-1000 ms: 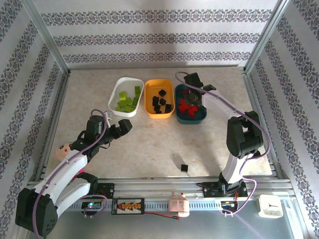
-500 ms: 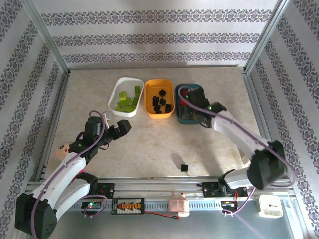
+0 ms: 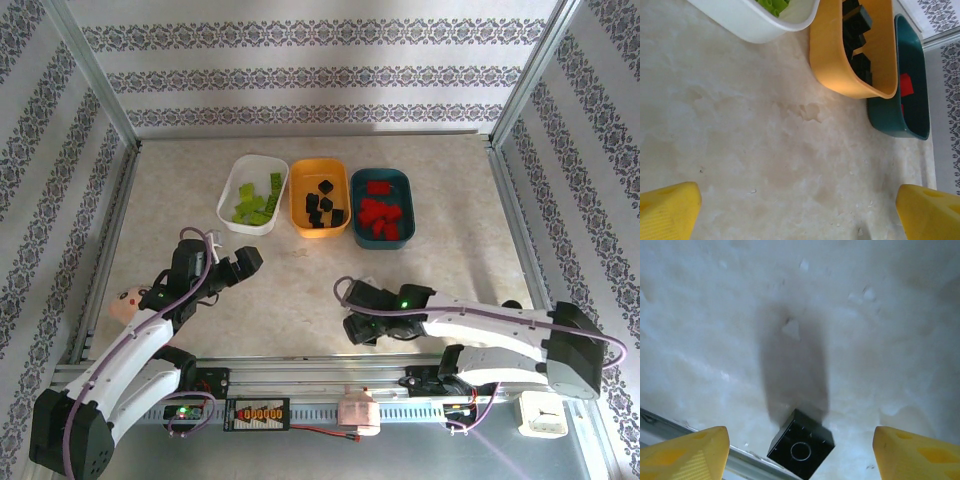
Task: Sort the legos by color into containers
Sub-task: Pick up the lego from the bottom-center of the table.
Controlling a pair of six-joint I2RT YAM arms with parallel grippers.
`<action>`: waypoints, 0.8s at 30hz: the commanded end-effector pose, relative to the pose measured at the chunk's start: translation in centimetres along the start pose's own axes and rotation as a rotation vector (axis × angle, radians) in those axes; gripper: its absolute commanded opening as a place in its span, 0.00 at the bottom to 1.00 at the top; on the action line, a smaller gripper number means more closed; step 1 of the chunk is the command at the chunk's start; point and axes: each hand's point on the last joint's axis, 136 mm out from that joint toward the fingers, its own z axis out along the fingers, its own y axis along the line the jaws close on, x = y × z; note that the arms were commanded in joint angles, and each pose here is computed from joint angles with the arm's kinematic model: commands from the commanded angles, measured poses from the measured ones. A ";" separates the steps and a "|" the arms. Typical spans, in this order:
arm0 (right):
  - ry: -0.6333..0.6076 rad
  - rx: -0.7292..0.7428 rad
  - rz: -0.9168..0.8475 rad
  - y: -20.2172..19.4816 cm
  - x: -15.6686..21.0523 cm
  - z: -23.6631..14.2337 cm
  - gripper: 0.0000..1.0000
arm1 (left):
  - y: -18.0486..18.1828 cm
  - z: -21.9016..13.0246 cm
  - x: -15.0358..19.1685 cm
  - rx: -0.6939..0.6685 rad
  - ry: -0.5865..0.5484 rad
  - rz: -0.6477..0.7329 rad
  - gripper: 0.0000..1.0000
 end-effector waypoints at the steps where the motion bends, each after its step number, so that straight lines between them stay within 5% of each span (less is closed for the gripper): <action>1: 0.061 0.049 0.039 -0.3 1.9 1.4 0.76 | -0.2 0.2 -0.2 0.012 -0.007 -0.012 1.00; 6: 0.089 0.073 0.043 -0.4 2.7 3.0 0.72 | -0.2 0.3 0.0 0.011 0.003 -0.011 1.00; 17: 0.107 0.075 0.020 -0.1 2.8 4.0 0.39 | -0.4 0.1 -0.3 0.012 -0.006 -0.008 1.00; 24: -0.048 -0.019 0.000 1.6 -3.2 0.2 0.29 | -0.5 -0.2 -0.7 -0.005 -0.015 0.005 1.00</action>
